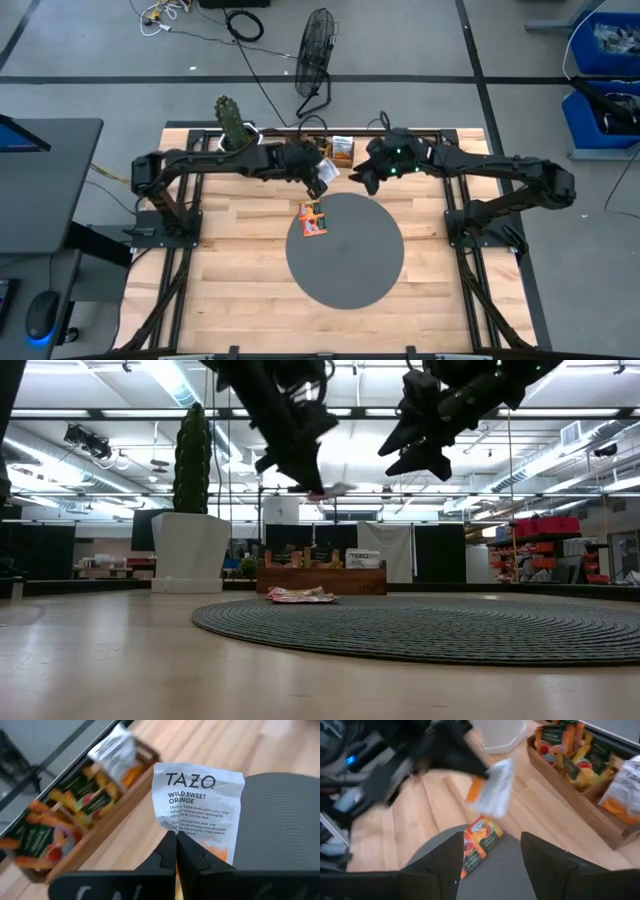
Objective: Pick & Place Tea
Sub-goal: Put the white tea bag into the right section of the wooden organizer
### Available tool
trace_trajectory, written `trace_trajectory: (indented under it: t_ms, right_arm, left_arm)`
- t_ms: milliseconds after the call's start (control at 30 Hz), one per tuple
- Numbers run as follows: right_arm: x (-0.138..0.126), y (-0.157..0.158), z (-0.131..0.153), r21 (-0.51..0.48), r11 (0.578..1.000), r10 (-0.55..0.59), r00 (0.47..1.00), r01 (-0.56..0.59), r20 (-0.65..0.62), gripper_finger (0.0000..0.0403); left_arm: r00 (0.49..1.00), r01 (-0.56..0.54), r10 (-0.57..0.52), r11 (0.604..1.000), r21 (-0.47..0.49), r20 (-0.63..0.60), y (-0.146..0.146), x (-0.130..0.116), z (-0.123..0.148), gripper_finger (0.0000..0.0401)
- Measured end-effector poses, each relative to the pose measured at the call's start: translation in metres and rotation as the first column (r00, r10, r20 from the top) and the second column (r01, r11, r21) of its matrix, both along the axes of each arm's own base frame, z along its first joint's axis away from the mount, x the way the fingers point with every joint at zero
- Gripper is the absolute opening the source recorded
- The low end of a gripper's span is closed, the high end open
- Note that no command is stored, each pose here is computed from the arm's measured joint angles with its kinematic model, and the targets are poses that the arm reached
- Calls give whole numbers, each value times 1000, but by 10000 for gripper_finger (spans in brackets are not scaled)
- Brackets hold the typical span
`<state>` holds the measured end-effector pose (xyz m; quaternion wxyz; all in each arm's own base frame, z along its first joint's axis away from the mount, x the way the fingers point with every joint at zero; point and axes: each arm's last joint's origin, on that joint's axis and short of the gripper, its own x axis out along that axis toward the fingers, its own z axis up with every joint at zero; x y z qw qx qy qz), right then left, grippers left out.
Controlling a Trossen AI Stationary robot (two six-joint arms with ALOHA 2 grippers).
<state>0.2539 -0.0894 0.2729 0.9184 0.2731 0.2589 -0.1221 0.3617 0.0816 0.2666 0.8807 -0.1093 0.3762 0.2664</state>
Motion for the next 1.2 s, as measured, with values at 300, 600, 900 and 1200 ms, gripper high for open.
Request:
trace_trajectory:
  t_ms: [300, 600, 900, 1200]
  right_arm:
    - [-7, -27, -1, 244, 964, 85, 991, -108, 104, 204]
    - [5, -25, -11, 283, 945, 139, 985, -164, 104, 204]
    - [10, -27, -11, 256, 950, 145, 980, -177, 140, 111]
    - [10, -28, -11, 207, 961, 158, 978, -185, 138, 4]
  left_arm:
    - [985, 81, -87, 996, 48, 147, -36, 17, 10, 2]
    - [977, 70, -79, 996, 48, 198, -40, 20, 13, 2]
    - [976, 72, -81, 996, 52, 201, -39, 21, 13, 2]
    - [978, 70, -76, 997, 42, 194, -41, 20, 13, 30]
